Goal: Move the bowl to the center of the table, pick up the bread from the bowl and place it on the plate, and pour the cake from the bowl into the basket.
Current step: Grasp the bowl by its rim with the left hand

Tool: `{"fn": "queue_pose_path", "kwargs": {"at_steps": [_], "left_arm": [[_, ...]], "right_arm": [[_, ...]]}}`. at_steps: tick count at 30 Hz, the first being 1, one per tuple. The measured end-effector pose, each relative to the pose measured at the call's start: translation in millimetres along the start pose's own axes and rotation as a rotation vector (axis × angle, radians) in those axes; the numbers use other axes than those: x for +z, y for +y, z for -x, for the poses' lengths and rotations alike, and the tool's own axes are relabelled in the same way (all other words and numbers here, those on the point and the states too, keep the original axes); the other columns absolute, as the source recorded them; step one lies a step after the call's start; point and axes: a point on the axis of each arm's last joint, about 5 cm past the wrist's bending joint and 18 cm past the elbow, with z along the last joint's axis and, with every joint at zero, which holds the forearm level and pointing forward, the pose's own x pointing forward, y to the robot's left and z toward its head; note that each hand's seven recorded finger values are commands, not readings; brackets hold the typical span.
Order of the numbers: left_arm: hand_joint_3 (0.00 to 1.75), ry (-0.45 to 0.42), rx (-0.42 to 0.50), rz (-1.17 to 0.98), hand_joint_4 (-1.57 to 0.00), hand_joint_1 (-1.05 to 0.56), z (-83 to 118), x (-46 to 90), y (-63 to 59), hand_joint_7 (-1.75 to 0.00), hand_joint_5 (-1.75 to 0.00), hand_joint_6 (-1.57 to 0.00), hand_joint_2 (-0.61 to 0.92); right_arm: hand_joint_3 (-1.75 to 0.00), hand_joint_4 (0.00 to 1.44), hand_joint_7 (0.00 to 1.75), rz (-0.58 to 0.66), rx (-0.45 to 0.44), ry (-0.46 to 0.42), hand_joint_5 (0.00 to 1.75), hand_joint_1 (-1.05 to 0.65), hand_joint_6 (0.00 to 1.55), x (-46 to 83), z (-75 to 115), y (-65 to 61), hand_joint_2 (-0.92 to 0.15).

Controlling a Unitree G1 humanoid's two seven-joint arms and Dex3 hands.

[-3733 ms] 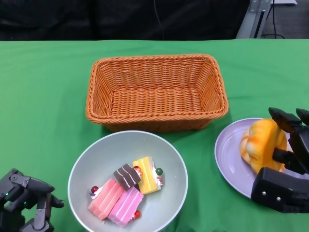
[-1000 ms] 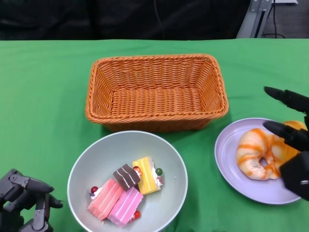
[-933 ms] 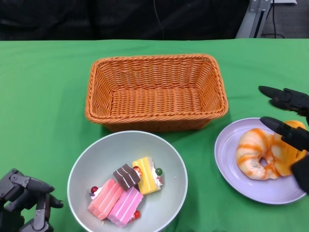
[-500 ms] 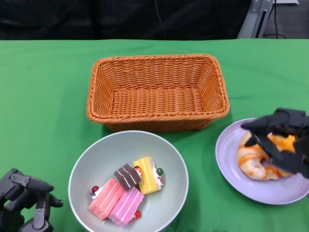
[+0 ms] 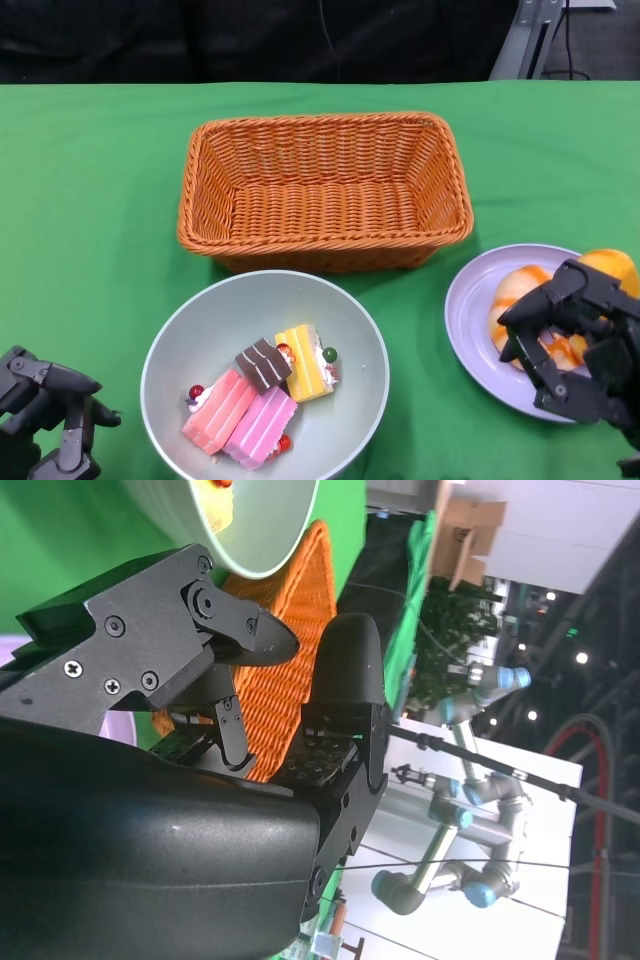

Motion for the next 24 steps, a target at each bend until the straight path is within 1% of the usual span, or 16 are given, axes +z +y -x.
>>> {"fn": "queue_pose_path", "kwargs": {"at_steps": [4, 5, 6, 8, 10, 13, 15, 18, 21, 22, 23, 24], "left_arm": [[1.04, 0.006, -0.005, -0.008, -0.76, 0.07, 0, -0.3, 1.2, -1.29, -1.50, -0.74, 0.61], [1.03, 0.006, -0.006, -0.008, -0.77, 0.06, 0, -0.3, 1.3, -1.28, -1.49, -0.75, 0.61], [0.96, 0.007, -0.006, -0.009, -0.77, 0.05, 0, -0.4, 1.3, -1.26, -1.49, -0.76, 0.64], [0.92, 0.008, -0.012, -0.009, -0.76, 0.05, 0, -0.6, 1.8, -1.25, -1.49, -0.76, 0.67], [0.91, 0.005, -0.018, -0.010, -0.76, 0.05, -2, -0.7, 1.5, -1.25, -1.49, -0.77, 0.67], [0.87, 0.008, -0.022, -0.009, -0.77, 0.05, -4, -2.0, 2.0, -1.23, -1.47, -0.77, 0.70], [0.74, 0.008, -0.028, -0.010, -0.77, 0.02, -6, -2.7, 2.2, -1.19, -1.43, -0.77, 0.76], [0.69, -0.021, -0.057, -0.047, -0.76, 0.03, -10, -1.9, 3.3, -1.18, -1.42, -0.76, 0.79], [0.76, -0.073, -0.113, -0.132, -0.77, 0.06, -14, 1.5, 6.7, -1.14, -1.37, -0.75, 0.73], [0.74, -0.100, -0.141, -0.171, -0.77, 0.00, -16, 3.2, 7.5, -0.93, -1.20, -0.79, 0.68], [0.73, -0.126, -0.172, -0.211, -0.78, -0.02, -19, 5.1, 8.3, -0.80, -1.13, -0.83, 0.66], [0.73, -0.149, -0.200, -0.247, -0.78, -0.04, -21, 7.0, 9.0, -0.72, -1.09, -0.85, 0.66]], "right_arm": [[-0.95, 0.68, 1.27, -0.005, -0.004, 0.012, 1.56, -0.04, 0.67, -1.4, 5.0, 4.2, -0.55], [-0.93, 0.69, 1.25, -0.006, -0.003, 0.013, 1.55, -0.07, 0.69, -1.5, 5.3, 4.9, -0.55], [-0.89, 0.69, 1.24, -0.009, -0.001, 0.012, 1.56, -0.08, 0.70, -1.2, 5.0, 5.4, -0.57], [-0.84, 0.69, 1.24, -0.024, 0.007, 0.005, 1.57, -0.09, 0.70, 0.3, 3.0, 9.4, -0.60], [-0.80, 0.68, 1.21, -0.042, 0.024, -0.004, 1.55, -0.09, 0.70, 1.6, 0.8, 14.3, -0.62], [-0.75, 0.67, 1.21, -0.048, 0.051, 0.003, 1.52, -0.08, 0.70, 1.2, 0.0, 16.8, -0.66], [-0.74, 0.66, 1.20, -0.051, 0.062, 0.011, 1.52, -0.08, 0.69, 0.5, -0.5, 17.2, -0.65], [-0.73, 0.66, 1.20, -0.057, 0.073, 0.021, 1.51, -0.10, 0.69, -0.6, -2.2, 17.7, -0.66], [-0.69, 0.66, 1.18, -0.059, 0.074, 0.034, 1.50, -0.12, 0.70, -2.0, -3.1, 17.8, -0.67], [-0.68, 0.67, 1.17, -0.061, 0.075, 0.041, 1.50, -0.12, 0.71, -3.0, -3.6, 18.0, -0.67], [-0.67, 0.67, 1.17, -0.062, 0.075, 0.047, 1.50, -0.12, 0.71, -4.2, -4.2, 18.1, -0.68], [-0.67, 0.67, 1.17, -0.063, 0.076, 0.048, 1.50, -0.11, 0.71, -4.8, -5.0, 18.4, -0.68]]}}
